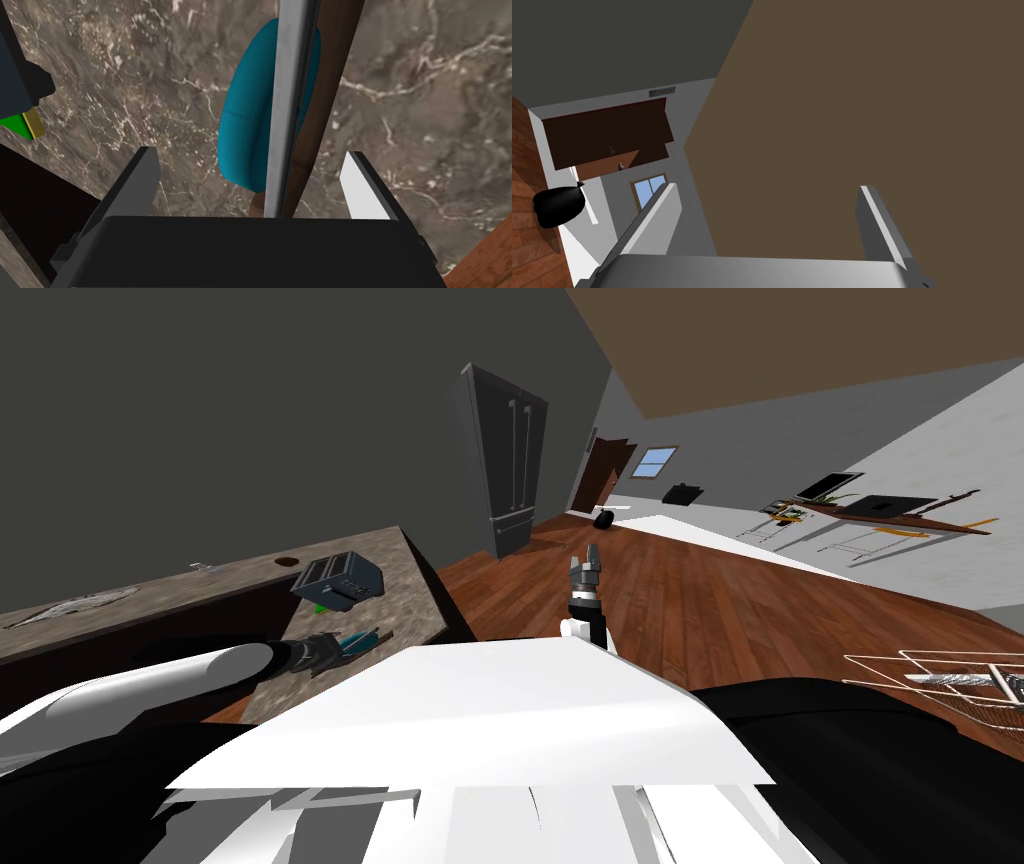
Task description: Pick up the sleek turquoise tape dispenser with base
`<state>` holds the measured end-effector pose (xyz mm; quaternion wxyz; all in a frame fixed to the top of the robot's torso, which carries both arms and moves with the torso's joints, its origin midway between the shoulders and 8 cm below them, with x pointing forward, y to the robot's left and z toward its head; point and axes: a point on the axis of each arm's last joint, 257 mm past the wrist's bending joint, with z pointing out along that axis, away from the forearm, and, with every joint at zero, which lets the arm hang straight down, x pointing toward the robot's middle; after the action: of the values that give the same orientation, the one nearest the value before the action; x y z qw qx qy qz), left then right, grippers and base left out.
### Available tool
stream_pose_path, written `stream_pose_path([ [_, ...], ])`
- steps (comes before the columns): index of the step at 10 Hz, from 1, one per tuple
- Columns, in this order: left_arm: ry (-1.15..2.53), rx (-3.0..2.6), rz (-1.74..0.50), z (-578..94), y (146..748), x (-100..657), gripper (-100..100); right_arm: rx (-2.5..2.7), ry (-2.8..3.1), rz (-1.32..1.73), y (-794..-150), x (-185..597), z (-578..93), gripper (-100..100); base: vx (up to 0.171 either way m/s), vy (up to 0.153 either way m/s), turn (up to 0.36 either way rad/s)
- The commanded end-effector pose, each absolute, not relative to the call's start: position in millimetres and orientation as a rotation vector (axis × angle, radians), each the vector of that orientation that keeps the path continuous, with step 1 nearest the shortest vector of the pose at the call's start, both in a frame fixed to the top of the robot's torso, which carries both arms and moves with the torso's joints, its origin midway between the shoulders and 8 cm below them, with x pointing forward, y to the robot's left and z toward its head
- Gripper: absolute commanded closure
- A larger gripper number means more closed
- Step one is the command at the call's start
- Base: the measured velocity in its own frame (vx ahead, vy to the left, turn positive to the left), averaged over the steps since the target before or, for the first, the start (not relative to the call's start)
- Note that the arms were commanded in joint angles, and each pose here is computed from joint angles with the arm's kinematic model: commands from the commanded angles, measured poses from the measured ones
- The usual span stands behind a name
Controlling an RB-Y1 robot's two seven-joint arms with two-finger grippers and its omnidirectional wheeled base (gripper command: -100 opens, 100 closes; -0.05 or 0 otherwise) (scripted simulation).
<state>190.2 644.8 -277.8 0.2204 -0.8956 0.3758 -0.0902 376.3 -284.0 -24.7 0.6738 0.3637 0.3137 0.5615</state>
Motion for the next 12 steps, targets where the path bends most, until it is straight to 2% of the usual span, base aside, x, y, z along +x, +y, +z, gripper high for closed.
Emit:
stream_pose_path([
  [1, 1.031, -2.477, -0.249, -290.1, 647.0, 188.2, -100, 0.819, 0.706, 1.264, -284.0, 376.3, -24.7, 0, 0.013, 0.021, -0.054],
  [2, 1.034, -2.478, -0.248, -286.1, 647.3, 189.4, -100, 0.819, 0.706, 1.264, -284.0, 376.3, -24.7, 0, 0.006, 0.011, -0.011],
  [3, 1.034, -2.476, -0.249, -287.0, 647.7, 189.7, 100, 0.819, 0.706, 1.263, -284.0, 376.3, -24.7, 0, 0.0, 0.0, 0.0],
  [7, 1.033, -2.478, -0.249, -287.1, 647.6, 189.3, 100, 0.819, 0.706, 1.264, -284.0, 376.3, -24.7, 0, 0.0, 0.0, 0.0],
  [8, 1.033, -2.478, -0.249, -287.1, 647.6, 189.4, 0, 0.819, 0.706, 1.264, -284.0, 376.3, -24.7, 0, 0.0, 0.0, 0.0],
  [9, 1.041, -2.474, -0.25, -279.2, 644.0, 190.6, 100, 0.819, 0.706, 1.264, -284.0, 376.3, -24.7, 0, -0.007, -0.006, 0.039],
  [11, 1.044, -2.472, -0.252, -277.7, 644.7, 191.0, 100, 0.819, 0.706, 1.264, -284.0, 376.3, -24.7, 0, -0.007, -0.012, 0.034],
  [12, 1.044, -2.472, -0.251, -277.0, 644.6, 190.8, 0, 0.819, 0.706, 1.264, -283.9, 376.3, -24.7, 0, 0.0, 0.0, 0.0],
])
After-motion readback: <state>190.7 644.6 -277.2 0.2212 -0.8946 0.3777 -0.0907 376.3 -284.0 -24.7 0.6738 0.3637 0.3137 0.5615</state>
